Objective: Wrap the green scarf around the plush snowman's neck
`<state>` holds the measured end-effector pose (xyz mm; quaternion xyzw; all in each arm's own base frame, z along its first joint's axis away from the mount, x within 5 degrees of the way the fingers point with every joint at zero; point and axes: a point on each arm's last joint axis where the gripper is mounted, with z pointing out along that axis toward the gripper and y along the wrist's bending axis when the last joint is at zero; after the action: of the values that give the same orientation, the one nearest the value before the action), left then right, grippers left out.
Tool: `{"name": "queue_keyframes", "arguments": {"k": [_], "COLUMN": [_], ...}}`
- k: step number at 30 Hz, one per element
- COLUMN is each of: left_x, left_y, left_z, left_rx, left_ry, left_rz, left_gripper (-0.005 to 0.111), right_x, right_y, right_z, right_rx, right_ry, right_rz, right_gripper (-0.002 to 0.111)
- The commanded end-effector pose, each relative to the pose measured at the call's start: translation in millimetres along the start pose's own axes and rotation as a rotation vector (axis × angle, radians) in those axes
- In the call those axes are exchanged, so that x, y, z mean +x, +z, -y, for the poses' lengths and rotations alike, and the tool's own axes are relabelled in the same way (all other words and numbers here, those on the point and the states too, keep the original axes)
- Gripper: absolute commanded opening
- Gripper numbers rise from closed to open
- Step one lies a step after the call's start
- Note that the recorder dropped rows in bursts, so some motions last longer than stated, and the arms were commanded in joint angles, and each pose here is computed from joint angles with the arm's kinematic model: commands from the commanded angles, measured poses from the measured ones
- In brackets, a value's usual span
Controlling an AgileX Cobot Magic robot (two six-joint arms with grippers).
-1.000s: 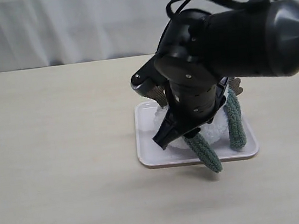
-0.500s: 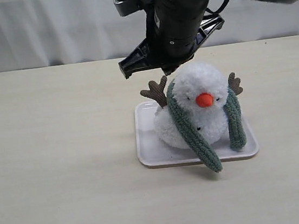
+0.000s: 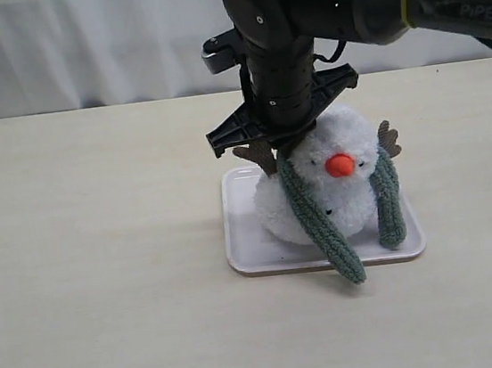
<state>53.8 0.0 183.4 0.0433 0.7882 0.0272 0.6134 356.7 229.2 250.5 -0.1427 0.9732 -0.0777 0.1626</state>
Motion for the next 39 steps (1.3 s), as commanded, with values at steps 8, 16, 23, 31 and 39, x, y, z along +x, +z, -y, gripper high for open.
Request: {"name": "queue_keyframes", "arguments": {"k": [8,16,23,31,39], "left_x": [-1,-1,-1,-1,-1], "left_y": [0,0,0,0,0], "left_z": [0.0,0.0,0.0,0.0,0.0], "left_rx": [-0.001,-0.001,-0.001,-0.001,-0.001], "left_ry": [-0.003,-0.003,-0.003,-0.003,-0.003], "left_rz": [0.013,0.015,0.015,0.015,0.015], "left_gripper": [0.000,0.000,0.000,0.000,0.000], "right_x": [-2,-3,-3,2,16], "right_y": [23,2,-34,-71,-69], "right_z": [-6,-1,10,50,107], "right_rx": [0.006,-0.009,-0.032,0.004,-0.047], "right_ry": [-0.004,0.006,-0.001,0.037,0.137], "right_rz": [-0.033,0.015,0.091,0.143,0.177], "right_gripper": [0.004,0.004,0.004,0.004,0.004]}}
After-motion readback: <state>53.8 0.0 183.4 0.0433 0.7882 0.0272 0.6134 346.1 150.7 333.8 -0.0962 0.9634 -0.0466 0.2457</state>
